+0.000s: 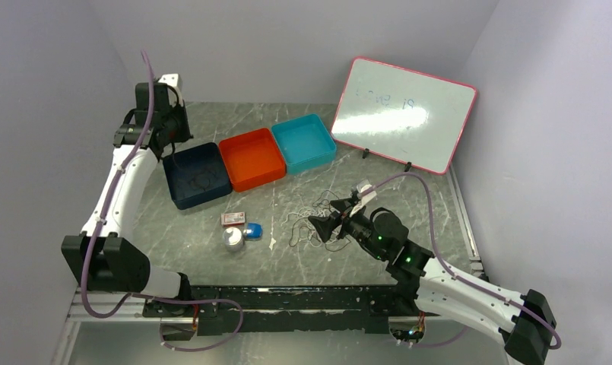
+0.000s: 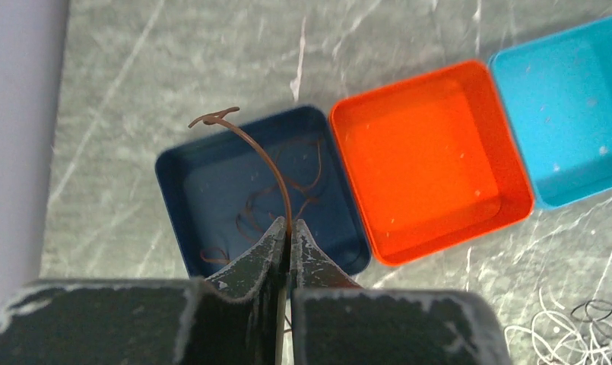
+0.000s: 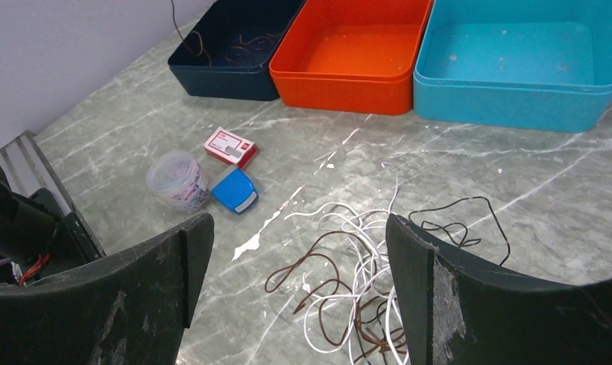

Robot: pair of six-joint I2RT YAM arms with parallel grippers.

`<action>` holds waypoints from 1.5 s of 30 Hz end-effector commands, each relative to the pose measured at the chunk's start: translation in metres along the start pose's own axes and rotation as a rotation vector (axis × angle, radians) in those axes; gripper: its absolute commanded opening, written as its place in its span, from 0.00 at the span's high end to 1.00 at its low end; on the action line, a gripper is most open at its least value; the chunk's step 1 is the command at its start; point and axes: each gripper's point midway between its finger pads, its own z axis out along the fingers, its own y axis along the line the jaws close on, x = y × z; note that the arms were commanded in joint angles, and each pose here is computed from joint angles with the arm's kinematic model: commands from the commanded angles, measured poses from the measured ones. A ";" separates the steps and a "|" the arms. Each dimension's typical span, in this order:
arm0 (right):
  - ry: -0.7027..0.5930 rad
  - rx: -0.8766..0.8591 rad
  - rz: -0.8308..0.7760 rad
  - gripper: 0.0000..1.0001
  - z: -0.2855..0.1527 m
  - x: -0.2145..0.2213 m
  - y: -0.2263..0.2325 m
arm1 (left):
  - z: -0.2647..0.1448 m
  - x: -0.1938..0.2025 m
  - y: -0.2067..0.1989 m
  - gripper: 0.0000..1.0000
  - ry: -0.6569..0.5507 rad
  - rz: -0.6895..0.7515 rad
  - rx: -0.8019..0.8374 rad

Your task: Untangle the cables

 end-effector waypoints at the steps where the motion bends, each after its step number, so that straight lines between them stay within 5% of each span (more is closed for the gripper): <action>1: -0.011 -0.018 0.009 0.13 -0.001 -0.001 0.004 | 0.010 0.019 0.007 0.93 0.023 -0.052 -0.013; 17: 0.000 -0.040 0.036 0.13 -0.003 0.007 0.007 | 0.077 0.088 0.005 0.93 0.203 -0.113 0.030; 28: 0.004 -0.028 0.040 0.13 -0.005 0.012 0.004 | 0.088 0.132 0.006 0.92 0.330 -0.136 0.025; 37: 0.013 -0.038 0.048 0.13 -0.003 0.014 0.006 | 0.084 0.116 0.016 0.48 0.308 -0.134 0.000; 45: 0.016 -0.043 0.054 0.13 -0.002 0.016 0.007 | 0.062 0.102 0.015 0.39 0.271 -0.135 0.011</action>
